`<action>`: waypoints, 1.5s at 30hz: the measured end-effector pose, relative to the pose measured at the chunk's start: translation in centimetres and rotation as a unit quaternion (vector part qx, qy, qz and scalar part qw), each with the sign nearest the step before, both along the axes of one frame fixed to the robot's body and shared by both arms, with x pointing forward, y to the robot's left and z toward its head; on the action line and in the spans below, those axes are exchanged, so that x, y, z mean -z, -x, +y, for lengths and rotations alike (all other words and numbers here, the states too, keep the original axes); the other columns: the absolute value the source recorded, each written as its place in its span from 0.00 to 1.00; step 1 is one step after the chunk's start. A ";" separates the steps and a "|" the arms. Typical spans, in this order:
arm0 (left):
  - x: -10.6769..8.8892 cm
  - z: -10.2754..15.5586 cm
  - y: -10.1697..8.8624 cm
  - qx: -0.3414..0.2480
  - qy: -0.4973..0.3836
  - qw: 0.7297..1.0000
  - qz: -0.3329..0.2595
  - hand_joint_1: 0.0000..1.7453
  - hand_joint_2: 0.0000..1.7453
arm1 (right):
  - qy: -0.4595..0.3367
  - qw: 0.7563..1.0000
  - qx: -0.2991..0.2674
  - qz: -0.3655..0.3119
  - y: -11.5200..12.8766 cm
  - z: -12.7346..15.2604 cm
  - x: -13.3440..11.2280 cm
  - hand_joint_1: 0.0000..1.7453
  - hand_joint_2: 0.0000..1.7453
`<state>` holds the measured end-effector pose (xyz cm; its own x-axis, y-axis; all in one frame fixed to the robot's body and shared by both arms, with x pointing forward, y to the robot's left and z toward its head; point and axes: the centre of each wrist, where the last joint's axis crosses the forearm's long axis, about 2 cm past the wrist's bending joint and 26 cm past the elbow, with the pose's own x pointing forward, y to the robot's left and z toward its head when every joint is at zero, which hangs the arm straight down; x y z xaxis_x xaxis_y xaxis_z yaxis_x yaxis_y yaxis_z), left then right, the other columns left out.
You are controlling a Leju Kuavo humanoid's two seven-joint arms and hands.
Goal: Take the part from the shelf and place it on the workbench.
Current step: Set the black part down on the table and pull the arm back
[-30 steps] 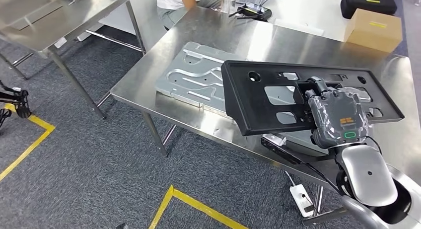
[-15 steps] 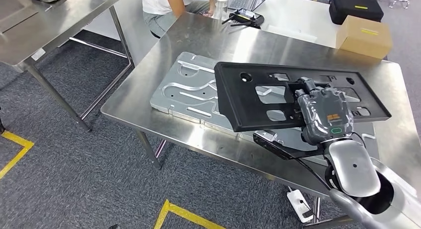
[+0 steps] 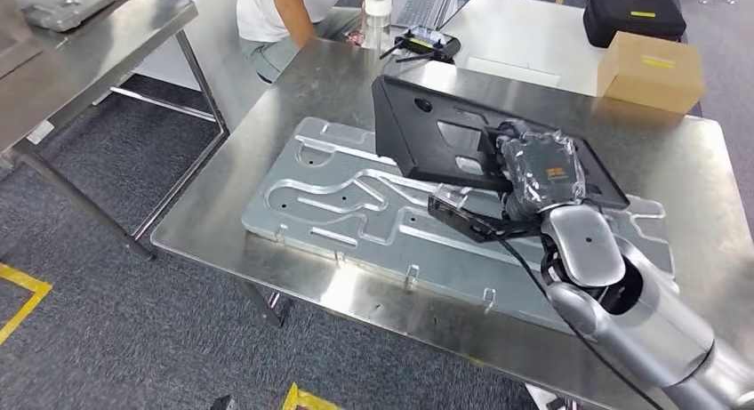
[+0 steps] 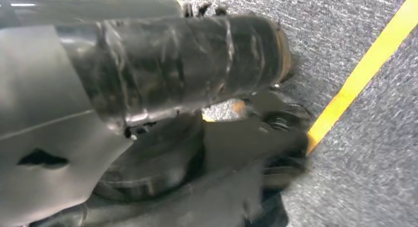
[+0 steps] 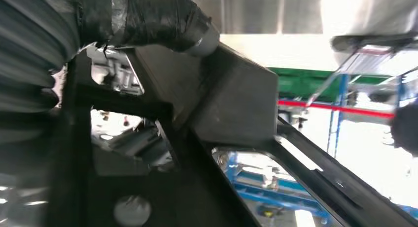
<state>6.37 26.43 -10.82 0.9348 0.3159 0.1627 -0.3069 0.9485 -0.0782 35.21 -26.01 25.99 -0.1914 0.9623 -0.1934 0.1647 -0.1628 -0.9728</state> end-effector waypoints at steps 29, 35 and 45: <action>0.1 0.7 0.4 0.020 -0.009 1.000 0.018 0.00 0.00 | -0.013 0.992 0.032 0.125 -3.0 0.3 7.2 0.00 0.00; 0.0 0.6 0.1 0.027 -0.016 0.999 0.022 0.00 0.25 | -0.023 0.992 0.036 0.118 -2.8 0.6 6.9 0.00 0.00; 0.1 1.1 0.5 0.030 -0.054 0.998 0.030 0.00 1.00 | -0.078 0.996 0.002 0.042 -0.7 2.2 3.8 0.00 0.50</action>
